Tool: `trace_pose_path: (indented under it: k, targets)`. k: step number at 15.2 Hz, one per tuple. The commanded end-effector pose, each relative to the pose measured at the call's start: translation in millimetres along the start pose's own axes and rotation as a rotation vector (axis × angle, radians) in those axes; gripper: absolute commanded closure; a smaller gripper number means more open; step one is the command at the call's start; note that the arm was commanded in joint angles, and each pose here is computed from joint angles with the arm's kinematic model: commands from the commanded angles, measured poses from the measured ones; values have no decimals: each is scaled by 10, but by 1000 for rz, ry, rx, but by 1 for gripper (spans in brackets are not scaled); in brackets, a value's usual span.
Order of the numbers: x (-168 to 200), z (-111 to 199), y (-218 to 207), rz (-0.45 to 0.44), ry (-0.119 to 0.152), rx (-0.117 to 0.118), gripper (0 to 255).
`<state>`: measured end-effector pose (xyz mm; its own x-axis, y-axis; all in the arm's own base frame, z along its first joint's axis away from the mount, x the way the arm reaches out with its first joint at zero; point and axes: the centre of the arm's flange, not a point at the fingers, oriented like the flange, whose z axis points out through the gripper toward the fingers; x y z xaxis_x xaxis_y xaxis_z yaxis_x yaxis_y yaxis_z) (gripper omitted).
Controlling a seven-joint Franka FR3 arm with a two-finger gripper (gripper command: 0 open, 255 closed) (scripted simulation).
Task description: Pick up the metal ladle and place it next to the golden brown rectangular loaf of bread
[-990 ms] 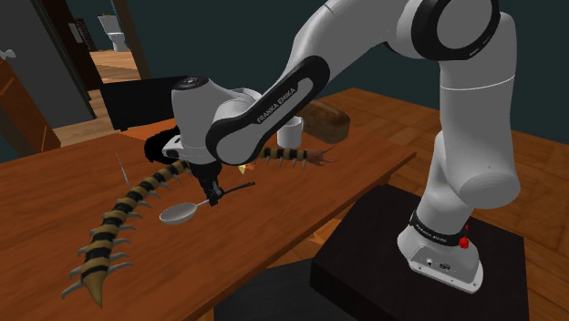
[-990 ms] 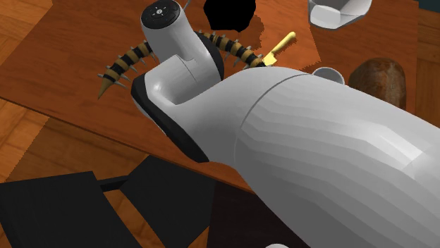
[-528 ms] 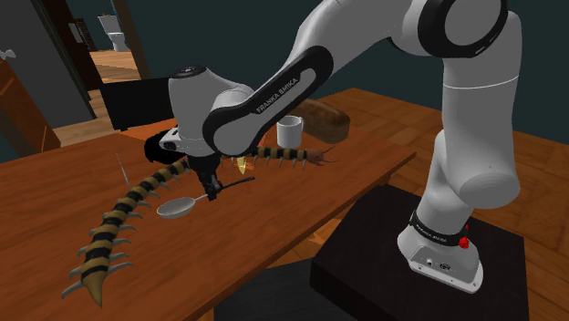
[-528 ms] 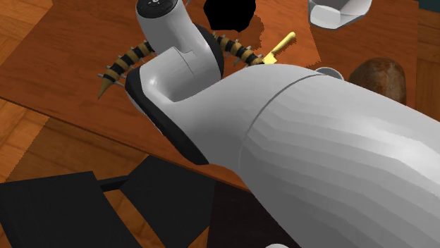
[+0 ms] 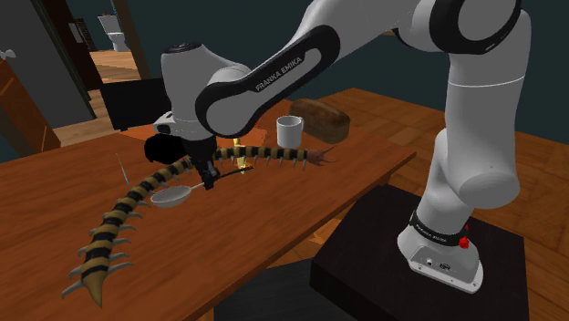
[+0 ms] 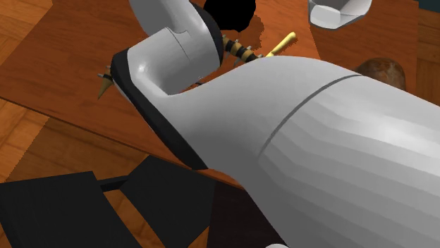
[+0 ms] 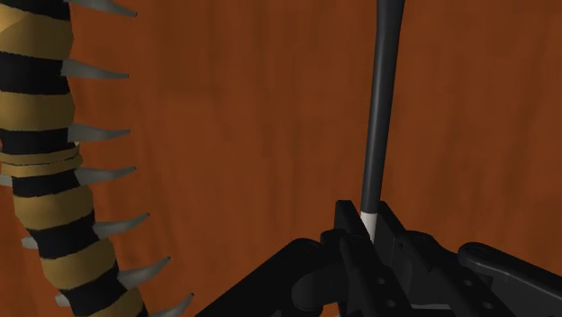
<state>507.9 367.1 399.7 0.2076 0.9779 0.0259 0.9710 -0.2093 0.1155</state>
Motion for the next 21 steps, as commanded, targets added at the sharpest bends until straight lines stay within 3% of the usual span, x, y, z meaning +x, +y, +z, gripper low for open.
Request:
trace_pose_path:
  k: [1,21]
  targets:
    - [6,-115,5,0,0,0,255]
    - [33,-1163,127,0,0,0,255]
